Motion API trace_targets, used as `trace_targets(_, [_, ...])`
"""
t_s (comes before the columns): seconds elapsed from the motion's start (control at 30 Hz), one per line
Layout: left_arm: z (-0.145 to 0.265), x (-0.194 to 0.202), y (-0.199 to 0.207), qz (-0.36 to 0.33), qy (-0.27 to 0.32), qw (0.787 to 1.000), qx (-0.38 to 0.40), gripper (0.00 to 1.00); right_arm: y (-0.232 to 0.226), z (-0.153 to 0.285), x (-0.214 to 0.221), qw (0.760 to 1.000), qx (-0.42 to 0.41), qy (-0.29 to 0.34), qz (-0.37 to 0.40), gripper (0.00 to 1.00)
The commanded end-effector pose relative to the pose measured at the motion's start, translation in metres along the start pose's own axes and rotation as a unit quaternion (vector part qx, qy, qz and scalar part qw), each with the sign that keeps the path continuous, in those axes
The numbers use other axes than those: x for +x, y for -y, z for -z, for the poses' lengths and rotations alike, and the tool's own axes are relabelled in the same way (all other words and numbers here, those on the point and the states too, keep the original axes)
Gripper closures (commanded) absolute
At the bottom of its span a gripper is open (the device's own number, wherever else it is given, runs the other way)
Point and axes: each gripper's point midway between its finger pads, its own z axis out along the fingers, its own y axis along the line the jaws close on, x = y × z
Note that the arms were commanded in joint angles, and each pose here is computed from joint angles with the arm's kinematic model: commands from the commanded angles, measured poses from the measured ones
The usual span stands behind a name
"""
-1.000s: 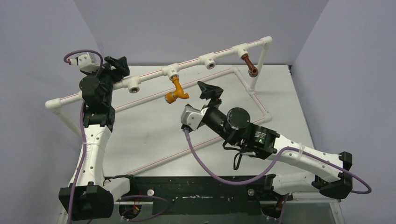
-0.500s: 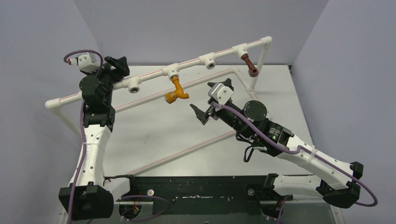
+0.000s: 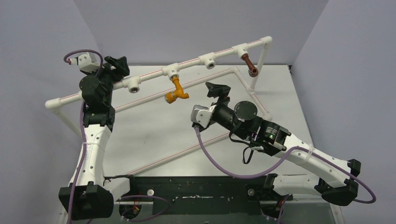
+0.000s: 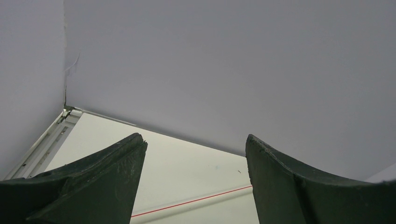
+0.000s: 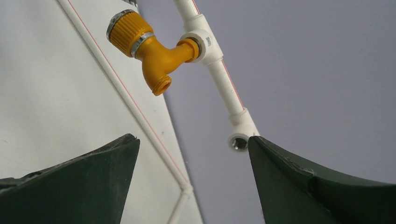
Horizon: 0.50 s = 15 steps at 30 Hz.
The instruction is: Install the water faucets
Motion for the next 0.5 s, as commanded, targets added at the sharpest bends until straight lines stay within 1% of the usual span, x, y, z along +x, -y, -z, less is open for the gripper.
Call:
trace_targets(0.0, [0.055,0.186,-0.074,-0.001,-0.317,0.942,-0.107,0.25,0.024,-0.010,-0.010,0.985,0.022,-0.025,0.172,0.10])
trace_targets(0.1, [0.055,0.186,-0.073,-0.001,-0.316,0.943,-0.106,0.25,0.022,-0.021,-0.016,0.972,0.019,-0.034,0.233,0.10])
trace_targets(0.27, [0.055,0.185,-0.073,0.000,-0.316,0.943,-0.105,0.25,0.016,-0.037,-0.026,0.950,0.022,-0.040,0.309,0.10])
trace_targets(0.47, [0.055,0.184,-0.072,0.002,-0.315,0.943,-0.103,0.25,0.011,-0.054,-0.037,0.932,0.036,-0.043,0.357,0.10])
